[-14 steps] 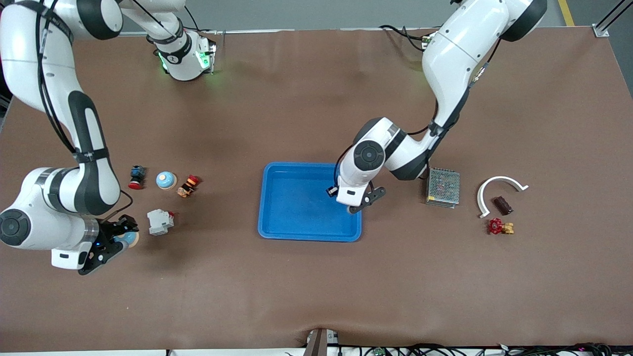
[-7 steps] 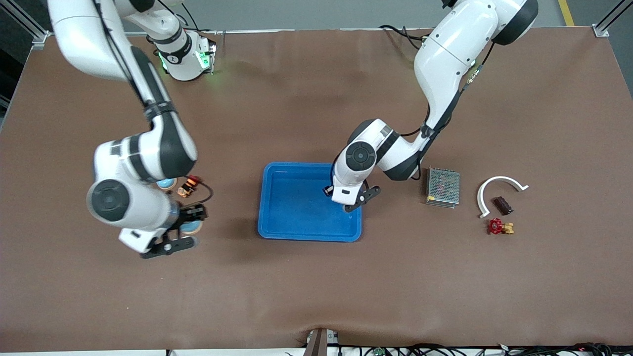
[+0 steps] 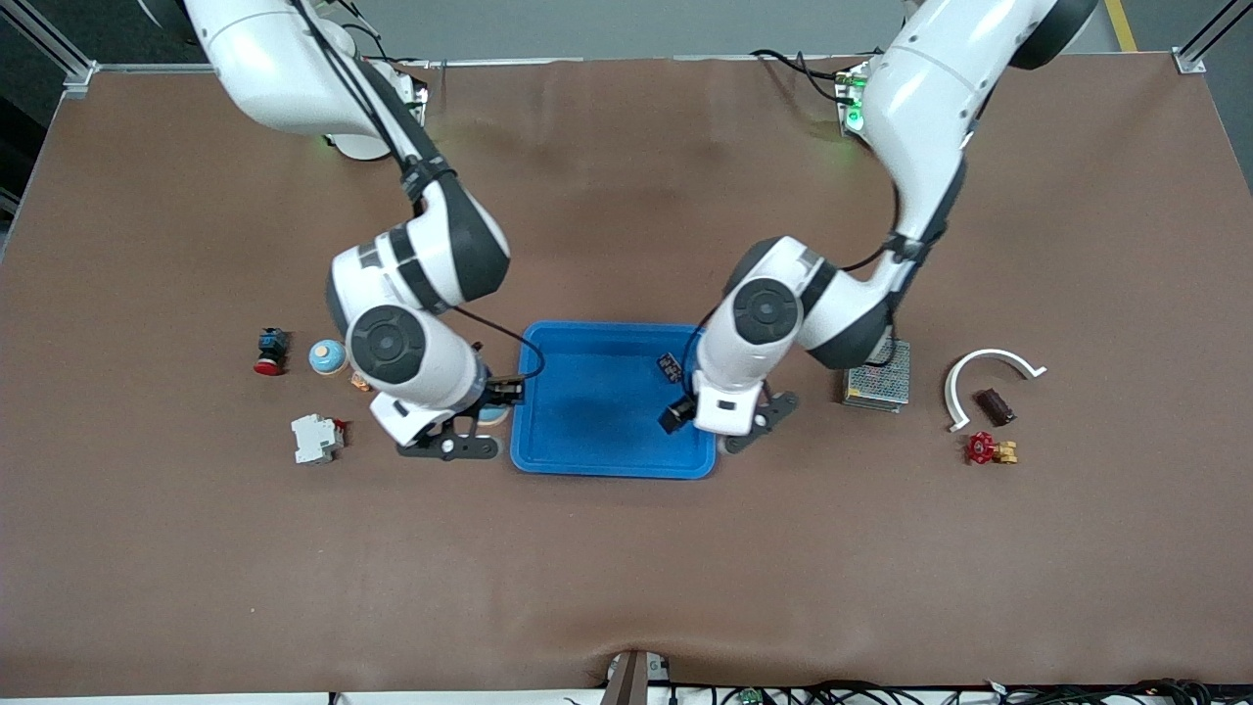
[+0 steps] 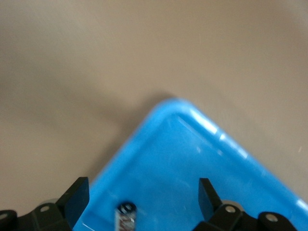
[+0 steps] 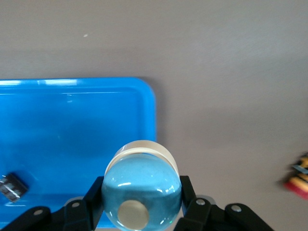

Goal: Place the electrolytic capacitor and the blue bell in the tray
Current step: 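Open the left gripper over the tray while the right gripper carries the bell, then set the bell in the tray while the left gripper grasps another capacitor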

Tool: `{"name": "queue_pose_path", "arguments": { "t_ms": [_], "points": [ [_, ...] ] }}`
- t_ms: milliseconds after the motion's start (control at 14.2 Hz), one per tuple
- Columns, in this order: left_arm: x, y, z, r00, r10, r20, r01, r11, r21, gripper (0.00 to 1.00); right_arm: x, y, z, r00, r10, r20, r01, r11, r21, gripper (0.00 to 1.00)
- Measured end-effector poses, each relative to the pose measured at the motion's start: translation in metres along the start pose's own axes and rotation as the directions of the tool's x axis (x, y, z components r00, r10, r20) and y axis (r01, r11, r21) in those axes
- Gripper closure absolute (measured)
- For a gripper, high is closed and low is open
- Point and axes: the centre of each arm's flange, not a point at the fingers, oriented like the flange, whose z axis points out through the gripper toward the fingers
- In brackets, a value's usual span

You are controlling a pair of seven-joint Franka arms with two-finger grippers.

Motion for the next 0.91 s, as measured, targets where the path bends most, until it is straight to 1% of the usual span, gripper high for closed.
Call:
{"name": "queue_pose_path", "arguments": {
  "t_ms": [141,281,352,492,703,914],
  "points": [
    [0.043,-0.025,-0.03,0.999,0.039,-0.006,-0.039,0.998,0.044,0.0,-0.015,-0.022,0.023,0.999,0.009,-0.035,-0.008,1.0,0.018,0.34],
    [0.089,-0.058,-0.052,0.996,0.088,0.009,-0.088,0.992,0.093,0.0,-0.028,-0.034,0.049,0.998,0.0,-0.069,0.002,0.999,0.034,0.34],
    [0.11,-0.076,-0.06,0.994,0.106,0.02,-0.108,0.988,0.113,0.0,-0.035,-0.036,0.062,0.997,-0.006,-0.077,0.009,0.999,0.037,0.34],
    [0.146,-0.106,-0.068,0.989,0.144,0.038,-0.147,0.98,0.131,0.0,-0.045,-0.037,0.081,0.997,-0.014,-0.077,0.017,0.999,0.033,0.34],
    [0.187,-0.145,-0.068,0.978,0.2,0.055,-0.206,0.968,0.143,0.0,-0.055,-0.042,0.092,0.997,-0.027,-0.073,0.03,0.999,0.029,0.34],
    [0.223,-0.188,-0.061,0.972,0.23,0.048,-0.235,0.951,0.201,0.0,-0.068,-0.055,0.097,0.997,-0.042,-0.071,0.044,0.999,0.026,0.34]
  ]
}}
